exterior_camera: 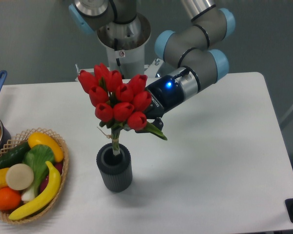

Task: Insert the flowers into the vase
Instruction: 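Lower the tulip stems into the black vase opening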

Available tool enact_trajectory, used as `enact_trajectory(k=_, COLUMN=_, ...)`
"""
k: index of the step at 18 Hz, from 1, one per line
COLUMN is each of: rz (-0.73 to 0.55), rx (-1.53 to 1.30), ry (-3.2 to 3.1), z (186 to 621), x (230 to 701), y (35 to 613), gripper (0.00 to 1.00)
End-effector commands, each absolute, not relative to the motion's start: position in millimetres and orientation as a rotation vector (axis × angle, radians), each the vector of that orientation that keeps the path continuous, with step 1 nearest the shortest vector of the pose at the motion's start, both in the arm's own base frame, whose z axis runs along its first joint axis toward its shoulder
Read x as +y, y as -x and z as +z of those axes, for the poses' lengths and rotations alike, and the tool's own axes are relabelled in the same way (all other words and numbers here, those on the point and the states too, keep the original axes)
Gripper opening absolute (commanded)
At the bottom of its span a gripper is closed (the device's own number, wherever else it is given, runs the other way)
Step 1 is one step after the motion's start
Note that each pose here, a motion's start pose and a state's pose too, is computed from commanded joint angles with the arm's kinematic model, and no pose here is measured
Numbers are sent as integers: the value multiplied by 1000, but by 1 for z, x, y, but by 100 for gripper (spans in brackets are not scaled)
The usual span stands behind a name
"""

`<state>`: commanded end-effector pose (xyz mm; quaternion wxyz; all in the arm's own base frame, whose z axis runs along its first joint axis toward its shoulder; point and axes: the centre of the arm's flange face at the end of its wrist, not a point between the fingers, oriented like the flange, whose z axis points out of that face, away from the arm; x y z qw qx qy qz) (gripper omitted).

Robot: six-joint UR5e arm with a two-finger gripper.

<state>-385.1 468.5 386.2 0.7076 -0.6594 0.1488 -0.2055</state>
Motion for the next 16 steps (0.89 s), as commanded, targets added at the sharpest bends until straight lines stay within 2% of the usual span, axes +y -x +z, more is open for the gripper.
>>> enact_trajectory(k=16, rz=-529, rx=274, ry=1506, z=322, x=472, y=370, gripper=29)
